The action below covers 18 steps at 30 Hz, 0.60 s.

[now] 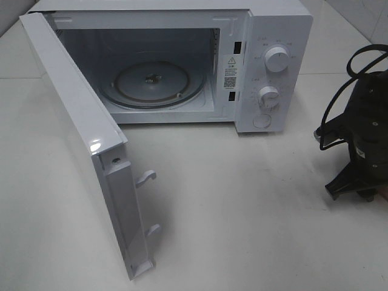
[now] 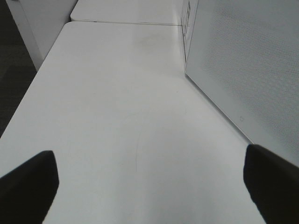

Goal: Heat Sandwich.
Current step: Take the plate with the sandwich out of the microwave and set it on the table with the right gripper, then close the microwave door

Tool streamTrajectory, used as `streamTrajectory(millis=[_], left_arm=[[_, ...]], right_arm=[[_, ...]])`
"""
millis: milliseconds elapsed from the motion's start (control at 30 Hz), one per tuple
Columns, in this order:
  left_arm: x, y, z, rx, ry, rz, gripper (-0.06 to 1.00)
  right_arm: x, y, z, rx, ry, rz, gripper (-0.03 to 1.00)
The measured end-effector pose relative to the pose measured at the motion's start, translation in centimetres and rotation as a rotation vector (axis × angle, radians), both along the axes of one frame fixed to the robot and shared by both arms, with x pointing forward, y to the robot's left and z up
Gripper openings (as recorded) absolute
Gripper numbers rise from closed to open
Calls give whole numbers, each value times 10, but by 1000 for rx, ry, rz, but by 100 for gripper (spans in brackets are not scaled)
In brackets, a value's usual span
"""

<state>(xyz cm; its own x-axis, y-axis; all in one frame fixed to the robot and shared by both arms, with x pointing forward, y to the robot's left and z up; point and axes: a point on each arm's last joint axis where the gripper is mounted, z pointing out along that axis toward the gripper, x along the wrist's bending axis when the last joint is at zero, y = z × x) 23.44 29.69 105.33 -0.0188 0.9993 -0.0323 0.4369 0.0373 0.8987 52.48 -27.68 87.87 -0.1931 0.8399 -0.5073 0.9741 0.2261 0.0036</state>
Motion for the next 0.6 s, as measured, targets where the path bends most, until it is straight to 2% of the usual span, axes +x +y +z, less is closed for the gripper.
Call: streamTrajectory(millis=[67,167,267,600], left_arm=[[0,0,0,0,0,0,99],[0,0,0,0,0,0,99],[0,0,0,0,0,0,99],[0,0,0,0,0,0,99]], right_arm=[[-2,1,9,23,-3,2,61],[-4,1,17,24,-10,-2,65],[-8,0,37,30,-36,-18,71],[-29,3,83,135,-53,-26,75]])
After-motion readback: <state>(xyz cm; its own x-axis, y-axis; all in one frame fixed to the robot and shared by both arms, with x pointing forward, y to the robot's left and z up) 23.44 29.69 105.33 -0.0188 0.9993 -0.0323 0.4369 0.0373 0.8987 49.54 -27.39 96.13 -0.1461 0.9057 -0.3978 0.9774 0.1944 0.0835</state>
